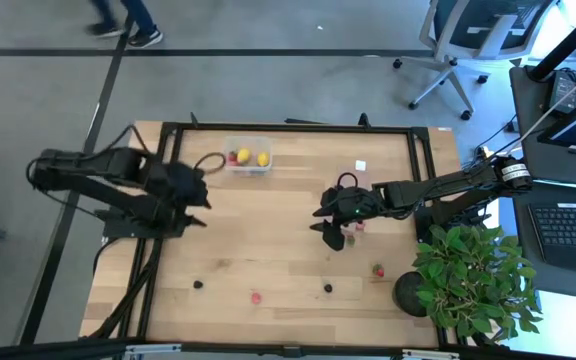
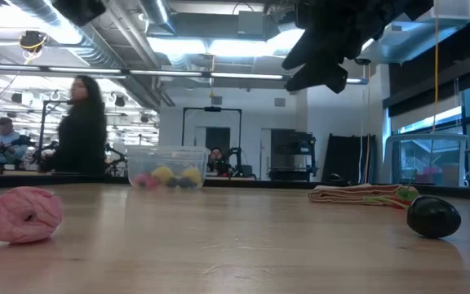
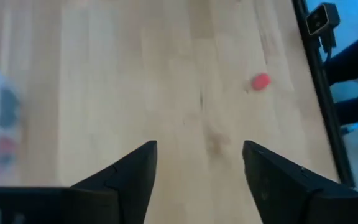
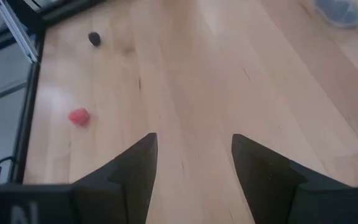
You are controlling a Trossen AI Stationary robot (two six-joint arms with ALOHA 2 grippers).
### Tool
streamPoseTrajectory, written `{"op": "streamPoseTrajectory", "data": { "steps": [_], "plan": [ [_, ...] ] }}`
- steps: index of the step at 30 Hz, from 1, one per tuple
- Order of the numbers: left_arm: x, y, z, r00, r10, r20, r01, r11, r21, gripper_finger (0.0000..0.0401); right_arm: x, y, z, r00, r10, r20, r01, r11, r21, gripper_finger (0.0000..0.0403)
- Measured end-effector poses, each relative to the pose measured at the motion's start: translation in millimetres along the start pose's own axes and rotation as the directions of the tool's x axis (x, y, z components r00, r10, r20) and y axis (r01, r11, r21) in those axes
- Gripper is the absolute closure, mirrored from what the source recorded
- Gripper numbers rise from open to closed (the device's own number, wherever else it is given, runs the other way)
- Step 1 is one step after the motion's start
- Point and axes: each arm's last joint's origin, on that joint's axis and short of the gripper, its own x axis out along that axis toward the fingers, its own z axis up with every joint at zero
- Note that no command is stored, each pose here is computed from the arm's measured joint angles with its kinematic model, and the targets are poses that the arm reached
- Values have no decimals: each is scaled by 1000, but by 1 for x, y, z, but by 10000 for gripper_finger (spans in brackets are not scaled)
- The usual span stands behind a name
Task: Pick and placing Produce into tupperware
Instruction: Put the blackberry into the transparent bin
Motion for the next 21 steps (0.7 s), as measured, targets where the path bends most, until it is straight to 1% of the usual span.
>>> {"op": "streamPoseTrajectory", "data": {
  "steps": [2,4,7,9,13,14,16,18,21],
  "plan": [
    [7,-11,1,1000,-3,-22,1,996,-90,173,0,1,1,1000,7,14,-7,1000,0,194],
    [16,-20,-1,998,-3,-69,-11,980,-199,173,0,2,3,999,17,33,-17,1000,1,194],
    [30,-35,-6,990,-22,-141,-21,954,-298,173,0,2,4,999,21,43,-21,1000,2,194],
    [42,-44,-16,978,-29,-208,-48,934,-355,173,0,2,4,999,21,42,-21,1000,5,194],
    [66,-58,-40,945,-20,-328,-142,876,-461,173,0,2,4,999,22,41,-22,1000,4,194],
    [73,-62,-46,938,-27,-345,-151,865,-479,173,0,3,4,999,22,41,-22,1000,3,194],
    [86,-71,-55,933,-39,-357,-149,862,-485,173,0,3,4,999,23,40,-23,1000,2,194],
    [98,-80,-61,940,-41,-340,-135,869,-476,173,0,3,4,999,22,40,-22,1000,2,194],
    [114,-92,-67,948,1,-319,-151,882,-446,173,0,3,4,999,22,40,-22,1000,1,194]
  ]
}}
